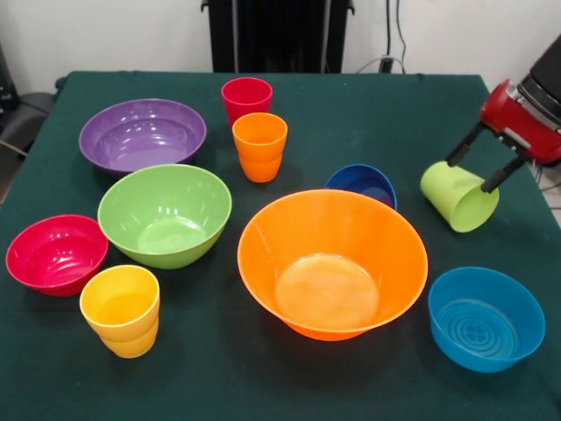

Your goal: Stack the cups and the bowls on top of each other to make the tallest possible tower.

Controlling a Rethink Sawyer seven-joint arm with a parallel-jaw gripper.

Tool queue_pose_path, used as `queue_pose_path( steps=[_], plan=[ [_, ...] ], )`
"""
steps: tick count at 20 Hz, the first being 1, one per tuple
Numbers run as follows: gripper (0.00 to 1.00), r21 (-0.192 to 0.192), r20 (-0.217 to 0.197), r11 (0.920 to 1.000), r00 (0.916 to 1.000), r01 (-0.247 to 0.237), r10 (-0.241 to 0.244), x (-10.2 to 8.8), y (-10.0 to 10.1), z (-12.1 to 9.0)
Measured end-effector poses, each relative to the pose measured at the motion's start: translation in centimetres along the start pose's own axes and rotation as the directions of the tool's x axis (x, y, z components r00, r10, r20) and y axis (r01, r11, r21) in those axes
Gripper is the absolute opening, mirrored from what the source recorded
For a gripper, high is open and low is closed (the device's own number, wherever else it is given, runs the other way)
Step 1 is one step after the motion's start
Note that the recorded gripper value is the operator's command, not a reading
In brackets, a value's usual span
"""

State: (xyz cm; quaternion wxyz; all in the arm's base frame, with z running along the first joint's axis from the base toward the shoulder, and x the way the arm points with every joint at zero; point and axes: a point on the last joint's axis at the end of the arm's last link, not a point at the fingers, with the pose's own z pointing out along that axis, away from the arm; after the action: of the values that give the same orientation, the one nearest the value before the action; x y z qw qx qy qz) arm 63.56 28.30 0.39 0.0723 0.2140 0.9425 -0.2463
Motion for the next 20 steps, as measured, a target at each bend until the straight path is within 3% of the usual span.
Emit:
queue_pose_path(
  steps=[3,7,20],
  plan=[
    [1.00,0.058,-0.006,0.9981,0.9998,0.022,-0.021,0.1,0.2,0.1],
    [1.00,0.082,-0.028,0.9960,0.9991,0.033,-0.031,0.3,0.8,0.2],
    [1.00,0.057,-0.039,0.9975,0.9985,0.040,-0.038,0.7,4.0,0.3]
  ],
)
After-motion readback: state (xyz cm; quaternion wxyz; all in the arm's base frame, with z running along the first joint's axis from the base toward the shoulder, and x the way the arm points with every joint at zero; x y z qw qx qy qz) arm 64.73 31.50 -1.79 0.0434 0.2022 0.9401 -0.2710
